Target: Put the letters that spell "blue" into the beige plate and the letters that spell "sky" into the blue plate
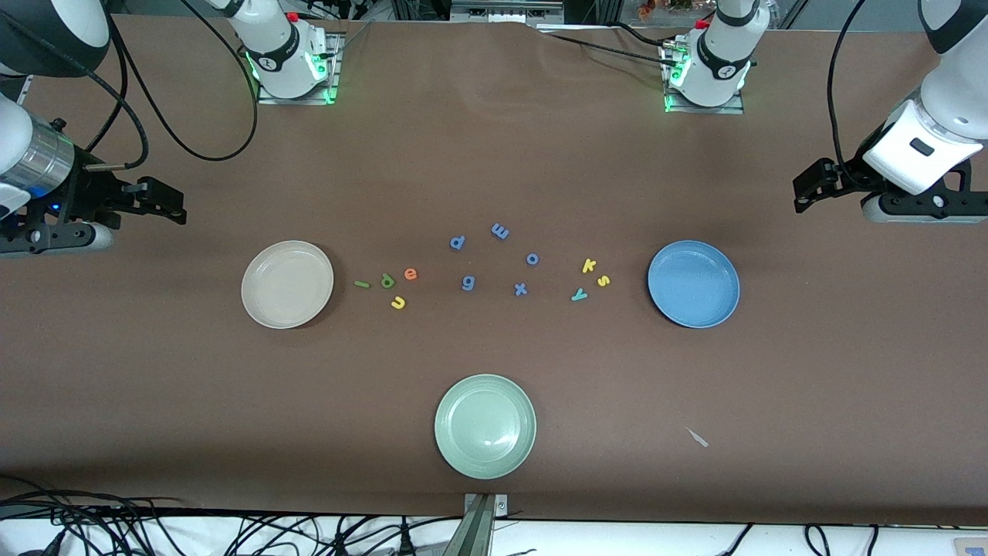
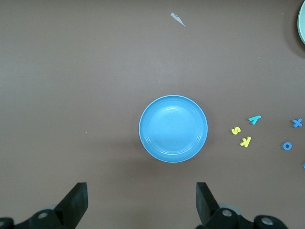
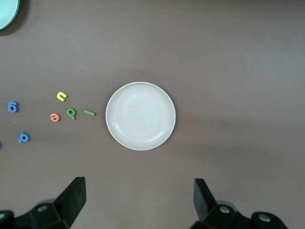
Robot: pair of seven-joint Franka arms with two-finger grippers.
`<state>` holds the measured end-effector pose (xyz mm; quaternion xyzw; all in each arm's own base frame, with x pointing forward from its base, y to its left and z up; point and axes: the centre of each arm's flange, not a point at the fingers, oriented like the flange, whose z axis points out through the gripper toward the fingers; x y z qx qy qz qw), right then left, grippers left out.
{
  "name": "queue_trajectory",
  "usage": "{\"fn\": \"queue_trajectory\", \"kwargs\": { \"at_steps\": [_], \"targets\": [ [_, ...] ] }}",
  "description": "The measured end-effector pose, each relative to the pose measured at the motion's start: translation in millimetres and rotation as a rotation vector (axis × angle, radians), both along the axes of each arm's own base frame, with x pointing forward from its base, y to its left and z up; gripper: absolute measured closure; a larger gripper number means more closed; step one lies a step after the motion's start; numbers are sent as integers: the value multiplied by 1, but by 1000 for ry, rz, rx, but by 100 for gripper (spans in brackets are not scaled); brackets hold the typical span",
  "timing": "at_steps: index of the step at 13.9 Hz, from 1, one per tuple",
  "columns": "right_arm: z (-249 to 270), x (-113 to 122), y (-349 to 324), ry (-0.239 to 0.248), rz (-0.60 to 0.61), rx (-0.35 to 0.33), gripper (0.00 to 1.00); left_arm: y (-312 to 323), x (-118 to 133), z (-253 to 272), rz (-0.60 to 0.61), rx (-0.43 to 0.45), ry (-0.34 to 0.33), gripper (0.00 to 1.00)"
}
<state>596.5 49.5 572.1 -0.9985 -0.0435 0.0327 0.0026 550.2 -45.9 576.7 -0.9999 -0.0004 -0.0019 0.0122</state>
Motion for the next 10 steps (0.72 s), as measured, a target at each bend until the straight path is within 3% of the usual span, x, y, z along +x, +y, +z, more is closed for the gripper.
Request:
{"fn": "queue_trajectory", "kwargs": {
  "at_steps": [10],
  "targets": [
    [-3,1,-1,6,0,0,0,-2,0,0,-52,0,0,0]
  ]
}}
